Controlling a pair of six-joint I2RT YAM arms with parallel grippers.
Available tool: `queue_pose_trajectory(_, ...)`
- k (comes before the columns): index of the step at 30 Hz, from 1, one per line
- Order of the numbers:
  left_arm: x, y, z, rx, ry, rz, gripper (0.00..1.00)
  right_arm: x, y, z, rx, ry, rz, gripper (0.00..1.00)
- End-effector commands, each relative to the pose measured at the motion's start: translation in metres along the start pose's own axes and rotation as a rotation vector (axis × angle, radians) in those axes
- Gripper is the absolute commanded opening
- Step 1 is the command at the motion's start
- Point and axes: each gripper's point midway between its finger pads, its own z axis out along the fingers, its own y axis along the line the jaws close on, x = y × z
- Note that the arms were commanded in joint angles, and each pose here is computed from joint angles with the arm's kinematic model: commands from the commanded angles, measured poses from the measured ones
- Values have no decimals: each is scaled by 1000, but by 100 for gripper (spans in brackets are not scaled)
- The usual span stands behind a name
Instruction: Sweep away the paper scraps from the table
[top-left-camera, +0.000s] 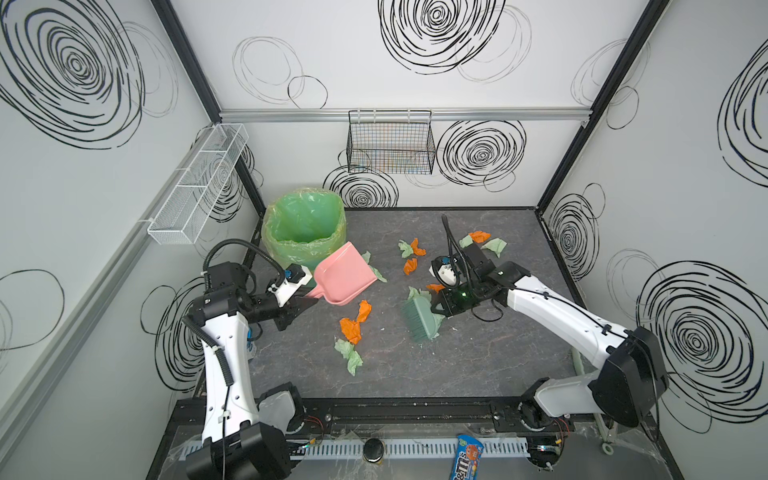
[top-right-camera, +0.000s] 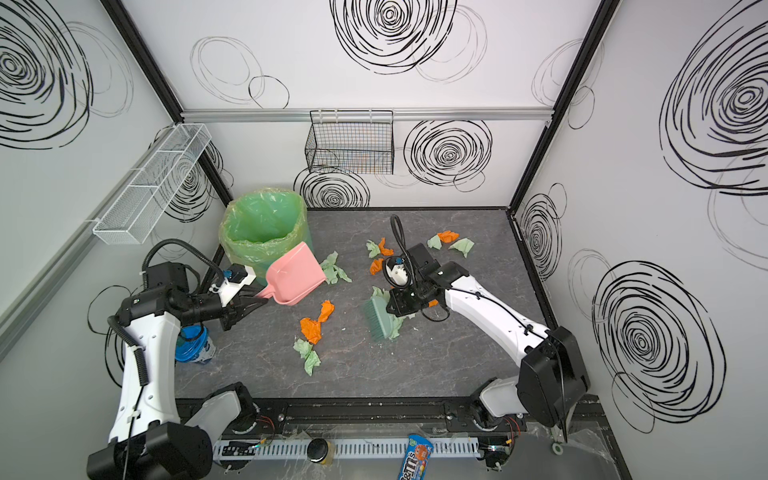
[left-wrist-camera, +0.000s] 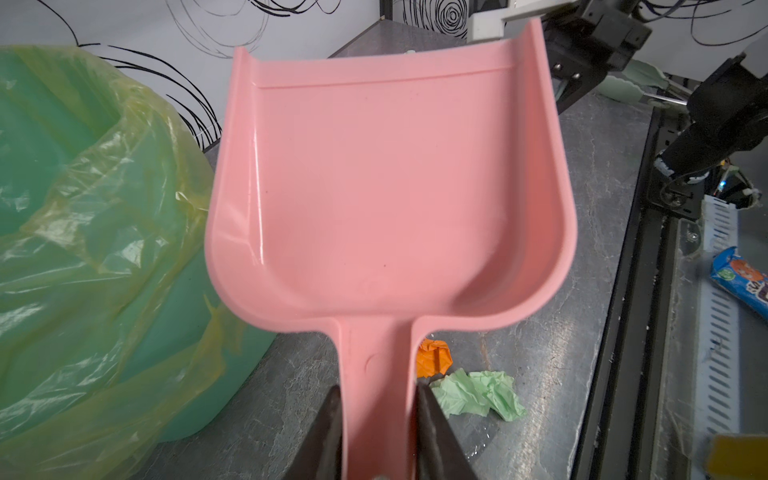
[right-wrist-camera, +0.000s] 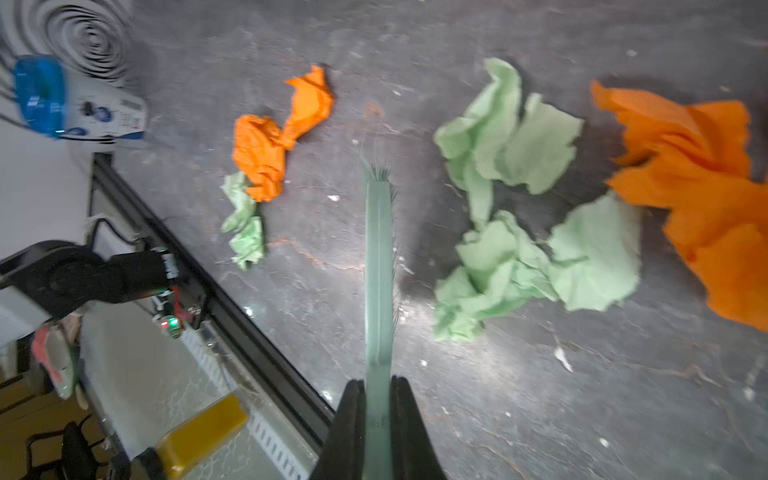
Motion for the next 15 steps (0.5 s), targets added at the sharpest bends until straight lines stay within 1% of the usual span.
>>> queue_pose_trajectory(1, -4, -4, -1, 19, -45, -10, 0, -13, 68, -2, -227, -44, -88, 0)
queue_pose_trajectory(6, -4, -4, 0, 31, -57, -35, 0, -11, 139, 25, -443, -16, -149, 0)
queue_pose_trajectory(9, -3, -4, -2, 37, -60, -44, 0, -12, 169, 37, -537, -7, -168, 0)
queue_pose_trajectory(12, -3, -4, -4, 35, -62, -44, 0, -17, 183, 51, -579, -3, -170, 0)
queue_pose_trajectory(15, -2, -2, -6, 26, -64, -45, 0, -20, 185, 71, -586, 22, -157, 0)
